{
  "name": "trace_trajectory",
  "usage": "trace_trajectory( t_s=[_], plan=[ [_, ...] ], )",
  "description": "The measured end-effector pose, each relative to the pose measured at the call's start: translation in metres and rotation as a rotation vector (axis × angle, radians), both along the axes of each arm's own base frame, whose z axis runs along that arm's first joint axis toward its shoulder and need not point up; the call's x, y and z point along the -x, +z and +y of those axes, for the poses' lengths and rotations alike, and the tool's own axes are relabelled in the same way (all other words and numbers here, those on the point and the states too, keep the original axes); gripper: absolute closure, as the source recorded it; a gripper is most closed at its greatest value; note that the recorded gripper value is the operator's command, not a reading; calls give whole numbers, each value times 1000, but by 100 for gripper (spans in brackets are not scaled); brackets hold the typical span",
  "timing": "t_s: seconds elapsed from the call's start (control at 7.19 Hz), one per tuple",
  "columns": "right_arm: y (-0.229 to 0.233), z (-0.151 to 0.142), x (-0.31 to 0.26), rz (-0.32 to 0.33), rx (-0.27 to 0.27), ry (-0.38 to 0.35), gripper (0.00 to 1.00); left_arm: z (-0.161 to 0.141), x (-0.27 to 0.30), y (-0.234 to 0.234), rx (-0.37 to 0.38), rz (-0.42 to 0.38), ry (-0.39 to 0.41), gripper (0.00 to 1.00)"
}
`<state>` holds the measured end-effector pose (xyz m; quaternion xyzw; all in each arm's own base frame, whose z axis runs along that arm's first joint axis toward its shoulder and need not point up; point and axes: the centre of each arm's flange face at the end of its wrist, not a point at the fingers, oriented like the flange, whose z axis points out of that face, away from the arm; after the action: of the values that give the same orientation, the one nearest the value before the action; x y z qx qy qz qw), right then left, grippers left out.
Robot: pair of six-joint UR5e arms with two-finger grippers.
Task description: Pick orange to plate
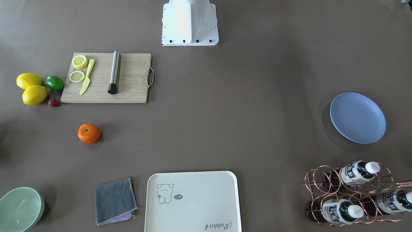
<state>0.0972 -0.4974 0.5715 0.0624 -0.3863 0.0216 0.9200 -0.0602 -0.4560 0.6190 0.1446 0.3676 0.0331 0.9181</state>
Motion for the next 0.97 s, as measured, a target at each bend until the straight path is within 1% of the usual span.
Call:
trace_trajectory(
  t_s=[0.28,0.42,0.56,0.97],
  plan=[
    [-5,-4,12,-1,-1,-15,0,-3,-3,17,6,1,1,2],
    [-12,-10,23,-4,5,-18,0,-9,-9,32,9,11,-12,2],
    [-19,-15,31,-7,12,-15,0,-17,-24,46,18,32,-31,2],
    [-28,-19,46,-11,19,-18,0,-35,-95,81,44,122,-63,2]
  ],
)
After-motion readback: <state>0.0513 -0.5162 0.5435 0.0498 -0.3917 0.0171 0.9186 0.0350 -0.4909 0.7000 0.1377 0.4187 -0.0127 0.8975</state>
